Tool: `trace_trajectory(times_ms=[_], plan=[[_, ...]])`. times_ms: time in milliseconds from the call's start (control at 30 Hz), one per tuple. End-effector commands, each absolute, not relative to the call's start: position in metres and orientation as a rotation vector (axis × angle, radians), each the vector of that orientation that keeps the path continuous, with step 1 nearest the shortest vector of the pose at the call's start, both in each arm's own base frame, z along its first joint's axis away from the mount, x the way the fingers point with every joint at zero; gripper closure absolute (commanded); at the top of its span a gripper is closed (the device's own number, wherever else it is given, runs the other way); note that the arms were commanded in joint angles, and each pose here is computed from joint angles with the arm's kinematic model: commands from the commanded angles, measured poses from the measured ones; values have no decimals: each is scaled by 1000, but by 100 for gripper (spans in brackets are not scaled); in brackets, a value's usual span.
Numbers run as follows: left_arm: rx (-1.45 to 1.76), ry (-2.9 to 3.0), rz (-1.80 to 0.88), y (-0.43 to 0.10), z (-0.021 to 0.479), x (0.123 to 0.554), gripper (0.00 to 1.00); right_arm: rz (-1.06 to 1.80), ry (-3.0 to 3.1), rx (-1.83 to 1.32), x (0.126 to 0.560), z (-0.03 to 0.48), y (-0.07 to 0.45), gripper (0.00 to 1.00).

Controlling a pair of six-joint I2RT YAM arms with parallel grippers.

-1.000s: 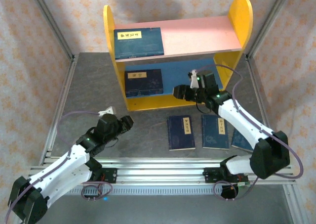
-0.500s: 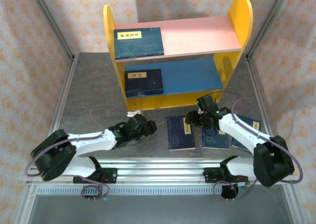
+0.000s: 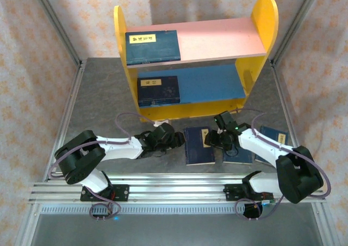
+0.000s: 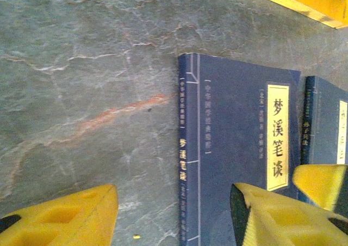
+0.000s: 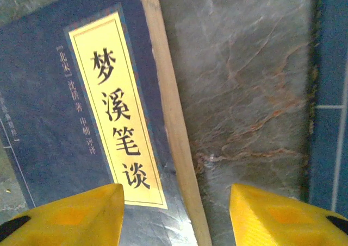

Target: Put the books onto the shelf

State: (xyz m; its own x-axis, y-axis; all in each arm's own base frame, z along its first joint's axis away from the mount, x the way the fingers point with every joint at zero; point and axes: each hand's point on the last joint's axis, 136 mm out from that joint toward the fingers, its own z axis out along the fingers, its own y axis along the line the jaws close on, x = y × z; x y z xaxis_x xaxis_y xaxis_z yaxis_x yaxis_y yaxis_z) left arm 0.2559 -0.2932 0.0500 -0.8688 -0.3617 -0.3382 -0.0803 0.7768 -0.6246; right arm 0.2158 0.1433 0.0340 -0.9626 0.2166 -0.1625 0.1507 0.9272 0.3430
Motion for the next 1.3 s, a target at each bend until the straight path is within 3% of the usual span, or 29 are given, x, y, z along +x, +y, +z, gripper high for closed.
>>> trace_trajectory(times_ms=[0,900,1267], plan=[[-322,2568,-836,-298,45,250,43,512,2891,281,214,30,150,48],[-350,2648,-877,-310,19,240,44,897,2873,46,206,22,253,71],[-330,2528,-989,-311,49,244,47,927,2874,13,205,15,269,77]])
